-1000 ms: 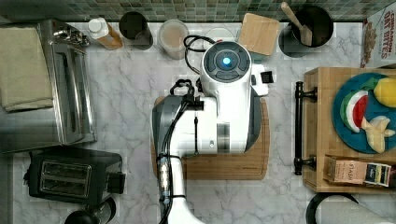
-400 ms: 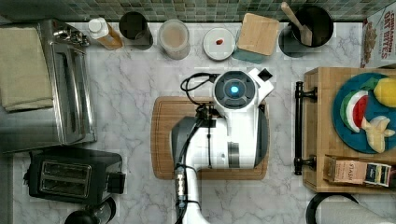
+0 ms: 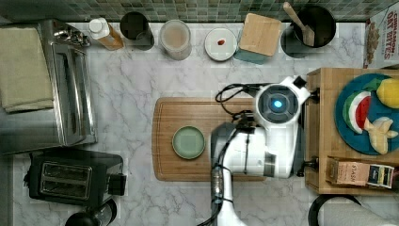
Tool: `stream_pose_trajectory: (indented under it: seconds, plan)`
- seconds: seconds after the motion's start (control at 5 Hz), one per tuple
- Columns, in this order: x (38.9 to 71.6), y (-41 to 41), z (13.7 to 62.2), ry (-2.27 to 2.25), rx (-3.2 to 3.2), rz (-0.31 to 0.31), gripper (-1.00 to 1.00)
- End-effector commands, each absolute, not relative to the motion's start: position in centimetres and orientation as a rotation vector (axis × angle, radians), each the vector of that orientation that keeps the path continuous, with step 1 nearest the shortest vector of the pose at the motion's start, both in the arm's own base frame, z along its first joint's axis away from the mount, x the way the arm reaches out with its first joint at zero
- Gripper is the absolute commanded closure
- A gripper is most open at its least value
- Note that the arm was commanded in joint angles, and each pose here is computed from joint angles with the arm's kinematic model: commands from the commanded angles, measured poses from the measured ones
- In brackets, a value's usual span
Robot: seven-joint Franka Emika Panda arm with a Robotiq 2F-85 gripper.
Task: Open the drawer.
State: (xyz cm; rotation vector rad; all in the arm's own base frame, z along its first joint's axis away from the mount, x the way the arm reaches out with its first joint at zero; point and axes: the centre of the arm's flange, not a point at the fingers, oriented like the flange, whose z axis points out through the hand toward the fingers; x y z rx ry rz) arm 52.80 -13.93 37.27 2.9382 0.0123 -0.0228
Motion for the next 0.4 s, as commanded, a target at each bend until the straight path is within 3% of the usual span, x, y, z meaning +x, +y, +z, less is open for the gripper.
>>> stream_pose_trajectory:
  seconds: [0.2, 0.4]
  plan:
    - [50.40, -22.27, 34.94, -0.104, 2.933, 0.015, -1.00]
    - [49.88, -21.91, 33.96, -0.124, 2.948, 0.064, -1.00]
